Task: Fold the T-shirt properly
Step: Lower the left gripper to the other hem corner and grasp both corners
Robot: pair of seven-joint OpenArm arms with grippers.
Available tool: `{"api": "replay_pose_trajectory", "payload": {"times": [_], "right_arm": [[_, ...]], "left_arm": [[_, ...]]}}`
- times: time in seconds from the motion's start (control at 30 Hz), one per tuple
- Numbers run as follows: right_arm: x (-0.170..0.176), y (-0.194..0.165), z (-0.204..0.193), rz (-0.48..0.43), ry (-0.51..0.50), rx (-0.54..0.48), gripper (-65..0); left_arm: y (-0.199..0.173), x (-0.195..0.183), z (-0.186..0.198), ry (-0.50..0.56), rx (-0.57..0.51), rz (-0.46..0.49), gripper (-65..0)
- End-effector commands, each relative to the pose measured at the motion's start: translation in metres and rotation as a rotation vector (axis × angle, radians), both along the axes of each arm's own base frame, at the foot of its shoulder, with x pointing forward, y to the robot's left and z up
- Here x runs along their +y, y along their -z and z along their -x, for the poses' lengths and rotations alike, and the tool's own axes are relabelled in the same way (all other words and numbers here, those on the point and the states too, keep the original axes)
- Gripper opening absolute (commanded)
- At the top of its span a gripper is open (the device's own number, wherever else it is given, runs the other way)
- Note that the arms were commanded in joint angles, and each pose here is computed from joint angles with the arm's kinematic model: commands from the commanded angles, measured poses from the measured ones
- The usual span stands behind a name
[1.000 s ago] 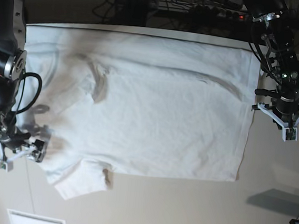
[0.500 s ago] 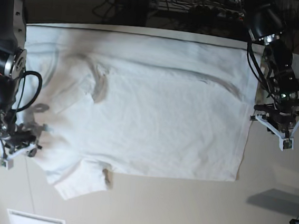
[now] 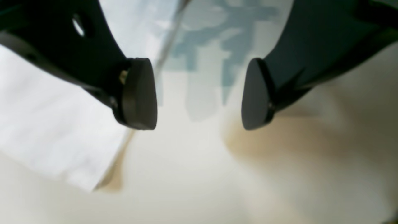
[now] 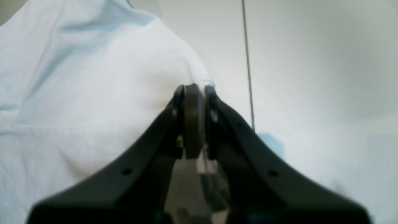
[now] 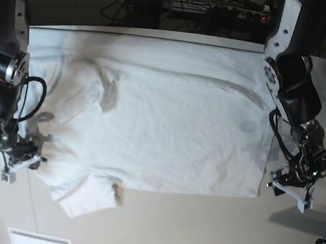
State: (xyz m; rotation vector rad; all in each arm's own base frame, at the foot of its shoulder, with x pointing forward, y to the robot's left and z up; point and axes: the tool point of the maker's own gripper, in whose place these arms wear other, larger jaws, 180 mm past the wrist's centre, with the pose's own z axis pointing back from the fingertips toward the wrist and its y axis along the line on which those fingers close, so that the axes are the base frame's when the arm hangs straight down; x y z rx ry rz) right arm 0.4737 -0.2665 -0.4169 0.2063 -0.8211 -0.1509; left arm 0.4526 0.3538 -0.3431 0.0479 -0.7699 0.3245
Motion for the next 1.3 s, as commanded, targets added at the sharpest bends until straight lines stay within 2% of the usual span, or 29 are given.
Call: {"api": "replay_pose_trajectory", "payload": {"times": [0.0, 0.1, 0.2, 0.27, 0.6, 0.9, 1.27], "right_arm": [[-0.007, -0.007, -0.003, 0.018, -0.004, 0.01, -65.0], [-0.007, -0.002, 0.001, 0.019, -0.004, 0.019, -65.0], [-0.009, -0.003, 0.001, 0.021, -0.002, 0.017, -65.0], [-0.01, -0.003, 0.001, 0.023, -0.003, 0.016, -65.0], [-0.019, -0.005, 0.003, 0.034, 0.006, 0.016, -65.0], [-0.02, -0.006, 0.003, 0.044, 0.002, 0.007, -65.0], [-0.022, -0.005, 0.006, 0.056, -0.005, 0.017, -65.0]], "left_arm": [[-0.021, 0.012, -0.017, -0.017, -0.07, 0.002, -22.7], [-0.012, 0.009, -0.037, -0.035, -0.115, 0.074, -22.7], [0.006, 0.002, -0.043, -0.04, -0.099, 0.108, -22.7], [0.015, -0.004, -0.047, -0.033, -0.114, 0.108, -22.7], [0.011, -0.003, -0.051, -0.052, -0.149, 0.126, -22.5], [0.021, -0.04, -0.059, -0.003, -0.136, 0.157, -22.5], [0.031, -0.055, -0.056, 0.025, -0.088, 0.181, -23.5]]}}
